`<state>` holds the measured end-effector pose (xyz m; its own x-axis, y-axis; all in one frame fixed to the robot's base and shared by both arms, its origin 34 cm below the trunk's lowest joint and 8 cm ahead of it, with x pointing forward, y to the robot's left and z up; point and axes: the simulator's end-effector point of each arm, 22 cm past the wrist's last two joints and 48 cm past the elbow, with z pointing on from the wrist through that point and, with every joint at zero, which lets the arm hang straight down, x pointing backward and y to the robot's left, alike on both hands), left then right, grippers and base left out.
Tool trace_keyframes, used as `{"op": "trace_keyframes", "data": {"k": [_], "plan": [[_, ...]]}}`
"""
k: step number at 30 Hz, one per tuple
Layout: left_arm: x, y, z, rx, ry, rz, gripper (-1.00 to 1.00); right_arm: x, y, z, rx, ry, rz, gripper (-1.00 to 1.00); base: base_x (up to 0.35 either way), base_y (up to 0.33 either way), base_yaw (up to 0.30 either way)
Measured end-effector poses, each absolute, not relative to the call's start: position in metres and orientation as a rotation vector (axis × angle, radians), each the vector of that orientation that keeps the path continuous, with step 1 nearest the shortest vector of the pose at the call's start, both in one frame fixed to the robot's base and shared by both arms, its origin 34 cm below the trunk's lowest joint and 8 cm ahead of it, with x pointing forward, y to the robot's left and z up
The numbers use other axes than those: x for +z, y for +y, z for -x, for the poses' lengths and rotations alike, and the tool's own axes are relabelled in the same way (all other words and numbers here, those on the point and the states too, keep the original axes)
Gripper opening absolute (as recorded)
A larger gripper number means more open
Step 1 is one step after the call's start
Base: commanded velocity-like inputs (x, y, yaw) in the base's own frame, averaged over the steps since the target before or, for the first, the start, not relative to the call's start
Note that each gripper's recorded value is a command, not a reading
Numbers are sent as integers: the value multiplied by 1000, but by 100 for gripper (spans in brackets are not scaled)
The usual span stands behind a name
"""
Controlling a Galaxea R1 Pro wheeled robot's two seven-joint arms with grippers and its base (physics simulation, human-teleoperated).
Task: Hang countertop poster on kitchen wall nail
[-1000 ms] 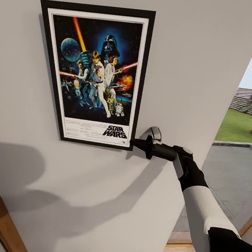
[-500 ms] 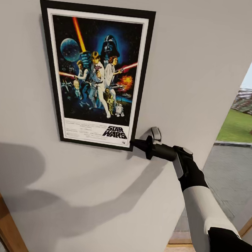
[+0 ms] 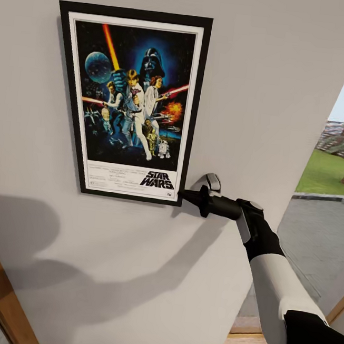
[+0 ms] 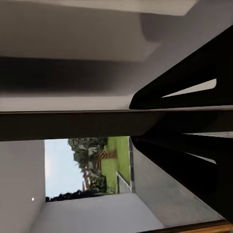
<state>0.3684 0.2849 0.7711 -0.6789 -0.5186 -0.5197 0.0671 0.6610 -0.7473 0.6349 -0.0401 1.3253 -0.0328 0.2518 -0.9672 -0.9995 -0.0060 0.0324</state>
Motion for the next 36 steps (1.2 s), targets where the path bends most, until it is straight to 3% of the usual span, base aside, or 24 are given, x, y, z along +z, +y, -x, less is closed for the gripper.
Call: {"op": "trace_keyframes", "data": {"k": [36], "plan": [[771,285,-368,-994,2122,348,100,1324,-40,-632,1365,1044,1011,-100,0,14,0]]}}
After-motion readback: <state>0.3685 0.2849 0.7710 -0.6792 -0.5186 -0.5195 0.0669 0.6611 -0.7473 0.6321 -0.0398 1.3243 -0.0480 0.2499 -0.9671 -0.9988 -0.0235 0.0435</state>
